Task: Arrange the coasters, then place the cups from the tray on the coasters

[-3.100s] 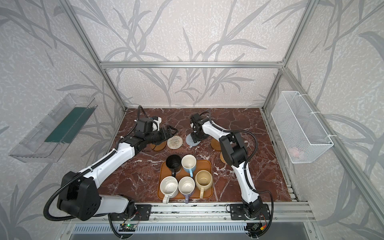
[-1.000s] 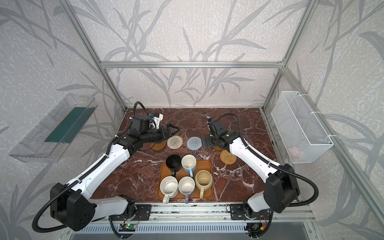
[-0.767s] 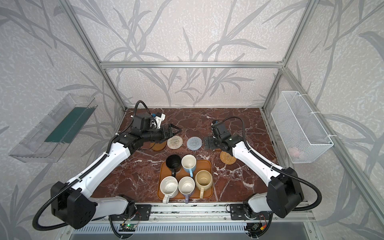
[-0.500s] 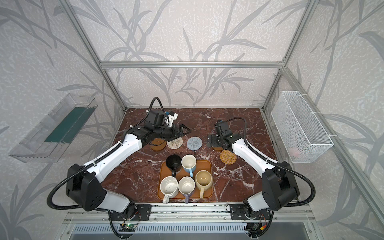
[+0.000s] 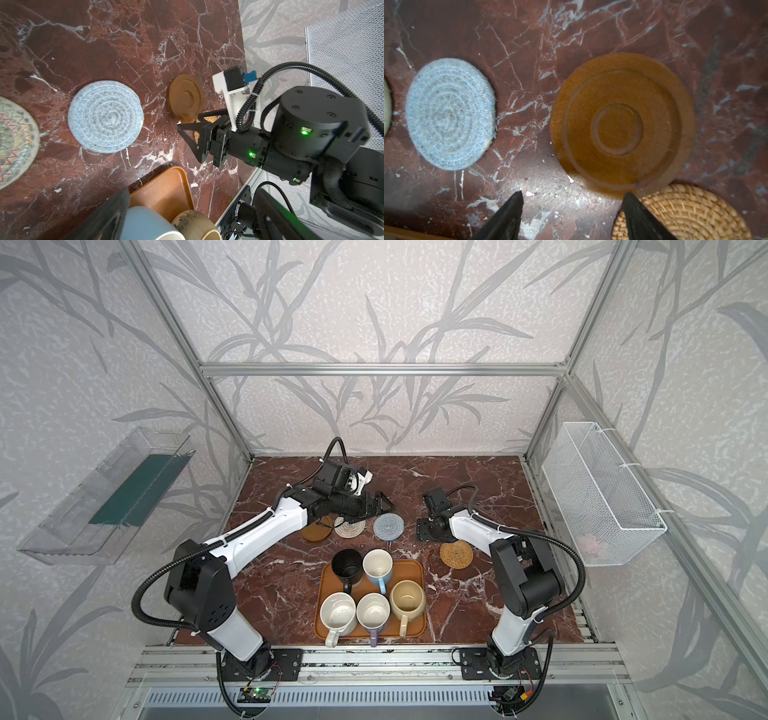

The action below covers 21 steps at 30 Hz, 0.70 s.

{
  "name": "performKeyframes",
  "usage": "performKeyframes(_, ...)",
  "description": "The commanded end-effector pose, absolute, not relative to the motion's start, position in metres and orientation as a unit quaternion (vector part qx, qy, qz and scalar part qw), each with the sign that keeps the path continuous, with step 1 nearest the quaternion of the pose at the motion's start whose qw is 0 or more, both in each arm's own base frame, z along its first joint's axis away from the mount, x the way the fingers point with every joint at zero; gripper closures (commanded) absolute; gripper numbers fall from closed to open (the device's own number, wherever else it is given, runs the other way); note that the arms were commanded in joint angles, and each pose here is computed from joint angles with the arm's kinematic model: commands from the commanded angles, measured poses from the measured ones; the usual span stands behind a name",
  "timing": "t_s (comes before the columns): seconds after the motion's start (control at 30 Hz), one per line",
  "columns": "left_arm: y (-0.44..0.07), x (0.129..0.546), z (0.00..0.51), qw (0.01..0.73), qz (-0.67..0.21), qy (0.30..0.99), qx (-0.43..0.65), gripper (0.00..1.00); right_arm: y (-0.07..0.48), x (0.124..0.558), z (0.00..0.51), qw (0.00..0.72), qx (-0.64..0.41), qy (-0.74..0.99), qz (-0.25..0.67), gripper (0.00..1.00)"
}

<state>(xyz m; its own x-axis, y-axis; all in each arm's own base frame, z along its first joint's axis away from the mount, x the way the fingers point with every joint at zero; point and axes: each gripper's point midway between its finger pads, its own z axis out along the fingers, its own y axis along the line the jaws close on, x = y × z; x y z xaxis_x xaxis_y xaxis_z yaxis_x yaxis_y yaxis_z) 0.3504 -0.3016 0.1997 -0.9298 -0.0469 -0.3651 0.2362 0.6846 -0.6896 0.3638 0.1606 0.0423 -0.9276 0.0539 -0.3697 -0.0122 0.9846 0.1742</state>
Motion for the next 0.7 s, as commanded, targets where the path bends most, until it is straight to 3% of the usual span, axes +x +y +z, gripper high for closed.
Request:
performKeyframes(0.0, -0.304, 0.356, 0.199, 0.184, -0.388, 0.901, 0.059, 0.03, 0.167, 0.379, 0.046, 0.205, 0.006, 0.974, 0.092, 0.29)
performKeyframes(0.27, -0.308, 0.359, 0.189, 0.173, -0.388, 0.903, 0.056, 0.03, 0.17, 0.388, 0.028, 0.2, 0.0, 0.976, 0.086, 0.39)
performKeyframes(0.67, -0.309, 0.363, 0.183, 0.169, -0.385, 0.906, 0.051, 0.04, 0.174, 0.39, 0.007, 0.171, -0.005, 0.982, 0.077, 0.42)
